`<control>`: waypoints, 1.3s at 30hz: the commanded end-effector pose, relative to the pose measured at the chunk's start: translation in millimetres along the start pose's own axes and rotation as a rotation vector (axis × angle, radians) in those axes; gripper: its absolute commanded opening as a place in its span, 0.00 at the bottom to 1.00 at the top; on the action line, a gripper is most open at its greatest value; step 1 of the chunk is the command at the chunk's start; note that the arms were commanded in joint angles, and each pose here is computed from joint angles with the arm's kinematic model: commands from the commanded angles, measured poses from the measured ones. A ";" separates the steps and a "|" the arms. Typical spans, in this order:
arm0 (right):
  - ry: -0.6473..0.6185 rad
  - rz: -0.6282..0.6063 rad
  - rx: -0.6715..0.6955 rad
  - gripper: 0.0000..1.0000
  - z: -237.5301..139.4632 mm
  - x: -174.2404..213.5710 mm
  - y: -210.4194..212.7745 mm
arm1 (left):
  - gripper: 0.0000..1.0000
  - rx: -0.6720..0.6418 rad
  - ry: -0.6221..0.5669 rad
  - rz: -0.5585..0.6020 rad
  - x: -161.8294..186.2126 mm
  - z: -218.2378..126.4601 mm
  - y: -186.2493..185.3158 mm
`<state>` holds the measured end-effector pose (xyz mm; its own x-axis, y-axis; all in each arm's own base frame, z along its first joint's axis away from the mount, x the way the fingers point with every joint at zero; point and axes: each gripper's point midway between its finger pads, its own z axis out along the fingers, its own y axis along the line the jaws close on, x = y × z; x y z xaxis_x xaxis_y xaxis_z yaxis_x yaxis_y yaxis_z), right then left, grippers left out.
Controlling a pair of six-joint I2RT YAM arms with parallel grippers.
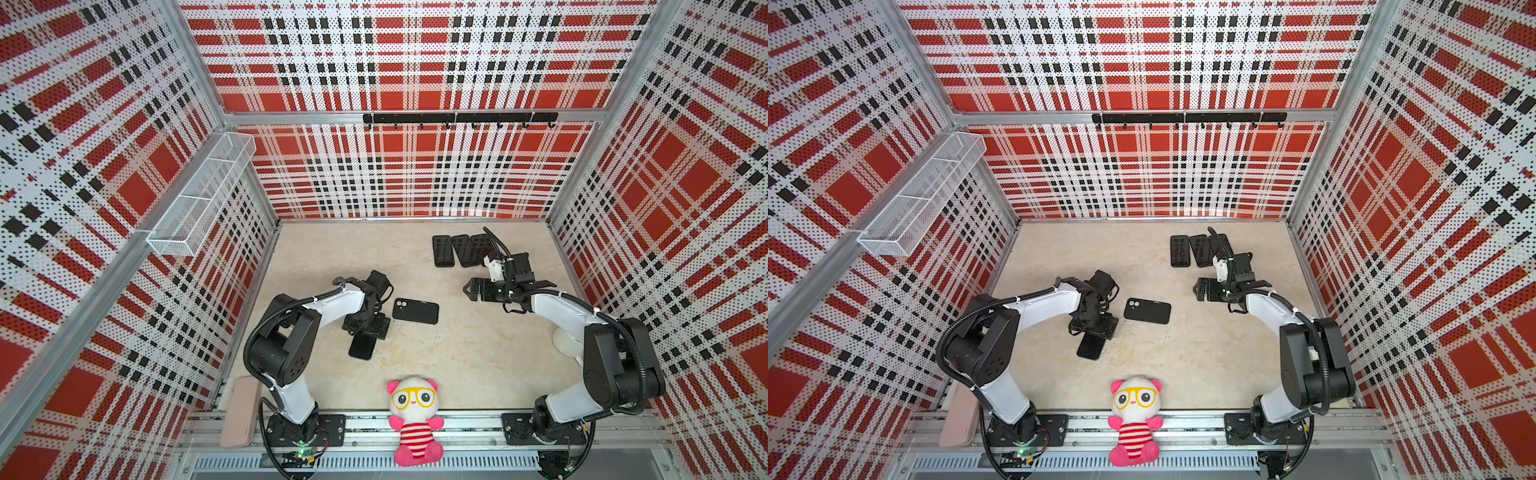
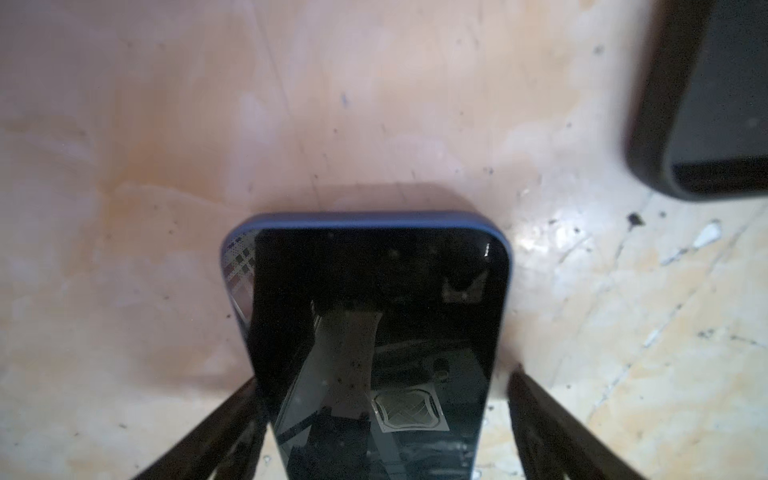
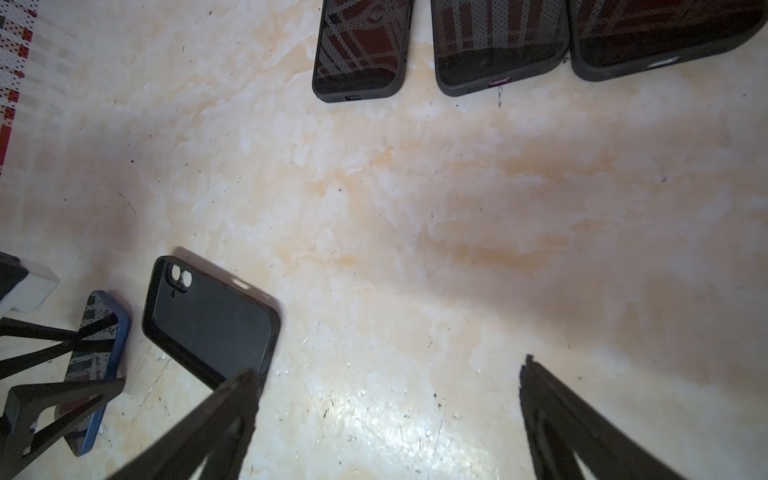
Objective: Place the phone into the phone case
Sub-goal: 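Close the left gripper on the phone's end and lift it, then close the right gripper on the blue phone edge while left holds it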
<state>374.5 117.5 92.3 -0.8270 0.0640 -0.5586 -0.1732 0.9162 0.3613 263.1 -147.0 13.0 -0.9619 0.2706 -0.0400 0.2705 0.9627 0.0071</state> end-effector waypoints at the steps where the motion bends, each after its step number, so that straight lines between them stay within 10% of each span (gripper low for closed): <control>1: -0.038 -0.002 -0.011 1.00 -4.0 -9.7 1.9 | 0.88 -0.018 0.108 0.029 31.3 7.8 5.0; 18: -0.102 -0.055 -0.158 1.00 -9.8 -11.6 39.7 | 0.59 0.092 -0.129 -0.049 -27.1 -52.3 -2.7; 33: -0.285 -0.338 -0.567 0.90 -22.8 14.2 234.7 | 0.03 0.597 -0.728 -0.596 -95.1 -162.1 27.9; 39: -0.351 -0.337 -0.678 0.75 -24.2 23.2 272.3 | 0.00 0.829 -0.830 -0.867 -93.6 -180.6 39.2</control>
<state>292.1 345.3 172.6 -0.5354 -0.0494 -0.8431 -0.7309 0.5273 0.4333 338.9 -126.8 141.4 -0.7285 -0.5854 -0.3558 -0.2098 0.6850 -0.6977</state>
